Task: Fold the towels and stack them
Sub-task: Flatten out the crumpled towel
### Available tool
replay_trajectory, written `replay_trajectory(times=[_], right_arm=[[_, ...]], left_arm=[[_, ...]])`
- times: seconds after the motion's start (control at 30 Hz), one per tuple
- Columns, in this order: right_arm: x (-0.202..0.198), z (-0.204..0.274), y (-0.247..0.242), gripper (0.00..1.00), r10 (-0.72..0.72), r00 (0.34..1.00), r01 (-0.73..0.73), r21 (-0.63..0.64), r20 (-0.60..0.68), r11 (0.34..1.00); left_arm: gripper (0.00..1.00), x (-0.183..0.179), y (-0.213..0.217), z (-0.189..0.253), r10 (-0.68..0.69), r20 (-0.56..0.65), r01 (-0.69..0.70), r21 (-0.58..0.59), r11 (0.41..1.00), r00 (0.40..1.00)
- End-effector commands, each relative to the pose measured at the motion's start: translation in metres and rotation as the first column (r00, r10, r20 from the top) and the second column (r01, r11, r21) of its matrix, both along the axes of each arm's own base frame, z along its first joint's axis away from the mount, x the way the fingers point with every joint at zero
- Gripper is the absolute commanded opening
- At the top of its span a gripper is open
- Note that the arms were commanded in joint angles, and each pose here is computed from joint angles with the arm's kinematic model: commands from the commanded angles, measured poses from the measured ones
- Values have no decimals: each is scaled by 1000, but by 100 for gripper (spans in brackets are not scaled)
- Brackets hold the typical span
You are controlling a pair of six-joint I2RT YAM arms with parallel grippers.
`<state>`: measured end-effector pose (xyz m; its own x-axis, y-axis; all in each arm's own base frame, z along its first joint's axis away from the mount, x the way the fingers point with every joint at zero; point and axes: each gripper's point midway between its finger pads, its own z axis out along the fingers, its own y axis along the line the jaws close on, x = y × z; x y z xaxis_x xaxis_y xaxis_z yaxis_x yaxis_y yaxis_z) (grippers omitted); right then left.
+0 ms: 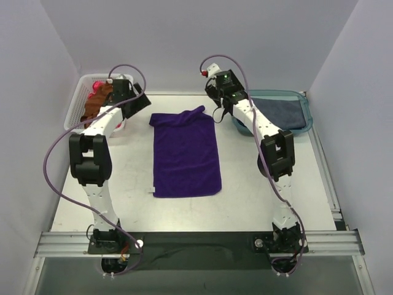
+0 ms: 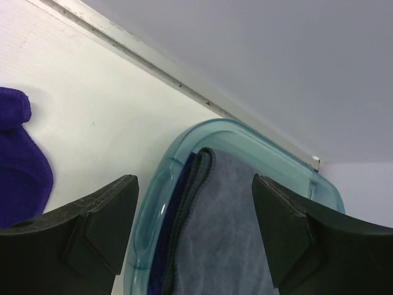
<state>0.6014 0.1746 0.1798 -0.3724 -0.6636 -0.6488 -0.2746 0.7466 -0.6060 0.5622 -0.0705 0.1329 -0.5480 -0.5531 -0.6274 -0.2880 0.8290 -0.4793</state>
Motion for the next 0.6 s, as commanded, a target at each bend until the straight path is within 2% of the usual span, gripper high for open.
replay_trajectory(times=[0.0, 0.03, 0.1, 0.17, 0.2, 0.23, 0.3, 0.33, 0.37, 0.43, 0.47, 0.57], right_arm=[[-34, 64, -2, 76, -72, 995, 60, 152, 75, 987], [-50, 81, 0, 75, -55, 996, 40, 201, 73, 979], [-80, 66, 15, 73, -3, 1000, 12, 308, -30, 951], [-122, 52, 23, 71, 46, 992, 1, 374, -117, 927], [-141, 44, 32, 65, 62, 983, 22, 448, -173, 894], [-169, 28, 35, 62, 83, 970, 34, 465, -230, 885], [-201, 11, 40, 56, 98, 947, 73, 505, -305, 860], [-221, 14, 51, 53, 141, 933, 80, 573, -332, 816], [-245, -13, 53, 51, 156, 904, 105, 559, -399, 822], [-272, -23, 60, 45, 178, 882, 122, 576, -437, 808], [-289, -45, 56, 42, 172, 856, 147, 549, -487, 823], [-321, -66, 65, 31, 198, 807, 180, 552, -556, 814]], left_arm=[[89, 4, 0, 99, -15, 223, 10, 25, 1000, 975], [89, -8, 0, 112, -19, 237, 13, 26, 1000, 971], [89, -34, -2, 130, -25, 237, 20, 24, 1000, 971], [85, -63, -15, 114, -59, 183, 55, 28, 998, 981], [85, -84, -19, 124, -74, 181, 69, 32, 997, 981], [83, -107, -34, 96, -110, 109, 107, 35, 994, 988], [79, -143, -46, 94, -153, 91, 150, 41, 988, 984], [77, -158, -55, 85, -179, 65, 177, 38, 984, 982], [75, -183, -68, 56, -222, -4, 222, 40, 974, 975], [70, -212, -77, 43, -255, -37, 257, 53, 965, 966], [67, -232, -77, 16, -258, -109, 264, 51, 963, 960], [55, -268, -91, -14, -306, -193, 318, 34, 947, 932]])
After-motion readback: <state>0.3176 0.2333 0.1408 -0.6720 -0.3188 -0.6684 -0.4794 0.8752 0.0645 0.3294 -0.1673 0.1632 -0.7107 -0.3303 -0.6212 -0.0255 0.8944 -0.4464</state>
